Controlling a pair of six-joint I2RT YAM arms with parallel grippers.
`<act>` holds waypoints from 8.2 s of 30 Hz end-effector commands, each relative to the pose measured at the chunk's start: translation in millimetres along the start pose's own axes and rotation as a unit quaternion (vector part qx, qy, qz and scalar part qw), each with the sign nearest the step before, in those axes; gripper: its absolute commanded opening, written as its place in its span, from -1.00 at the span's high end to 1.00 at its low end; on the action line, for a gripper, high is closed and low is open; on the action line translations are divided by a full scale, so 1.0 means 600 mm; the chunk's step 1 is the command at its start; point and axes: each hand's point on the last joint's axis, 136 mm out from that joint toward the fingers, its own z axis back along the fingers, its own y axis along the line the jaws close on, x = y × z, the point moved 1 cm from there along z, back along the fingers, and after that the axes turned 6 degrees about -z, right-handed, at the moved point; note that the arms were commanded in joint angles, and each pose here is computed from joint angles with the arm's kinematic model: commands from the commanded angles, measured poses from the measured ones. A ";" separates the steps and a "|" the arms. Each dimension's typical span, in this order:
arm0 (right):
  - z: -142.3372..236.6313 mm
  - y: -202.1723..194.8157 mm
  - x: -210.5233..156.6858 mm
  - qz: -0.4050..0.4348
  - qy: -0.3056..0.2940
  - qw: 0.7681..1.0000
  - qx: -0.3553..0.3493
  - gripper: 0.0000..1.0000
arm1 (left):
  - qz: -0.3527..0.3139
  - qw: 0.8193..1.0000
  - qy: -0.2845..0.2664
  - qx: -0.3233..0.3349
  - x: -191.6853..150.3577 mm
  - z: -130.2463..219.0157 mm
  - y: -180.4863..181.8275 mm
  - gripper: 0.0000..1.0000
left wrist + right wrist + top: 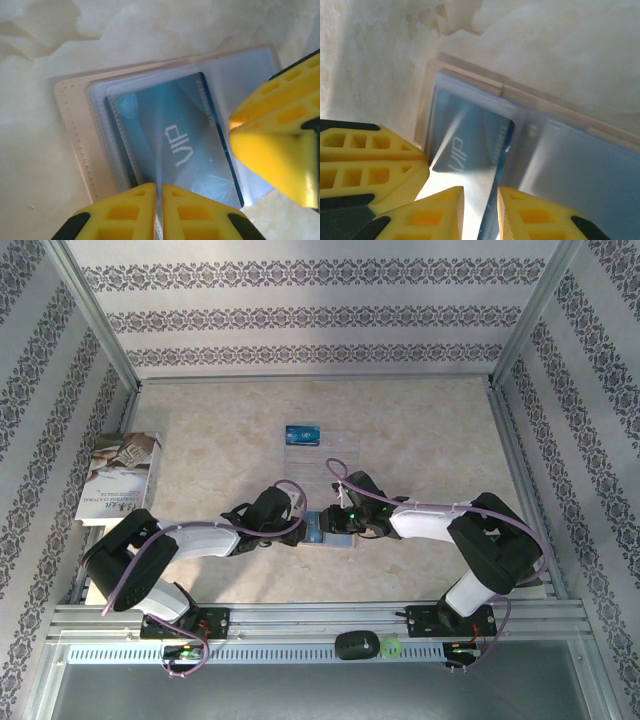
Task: Take the credit cards out of the card holder
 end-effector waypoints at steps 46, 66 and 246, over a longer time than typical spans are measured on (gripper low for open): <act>0.024 -0.099 0.000 -0.086 -0.043 0.992 -0.079 1.00 | 0.056 0.998 0.028 0.014 -0.058 0.005 0.030 0.87; 0.036 -0.006 0.017 0.016 -0.042 0.999 -0.015 0.66 | -0.007 0.998 -0.057 -0.039 0.050 0.051 -0.031 0.67; 0.016 -0.066 -0.006 -0.092 -0.018 0.995 0.022 0.66 | 0.041 0.999 0.021 -0.017 -0.034 -0.032 0.007 0.89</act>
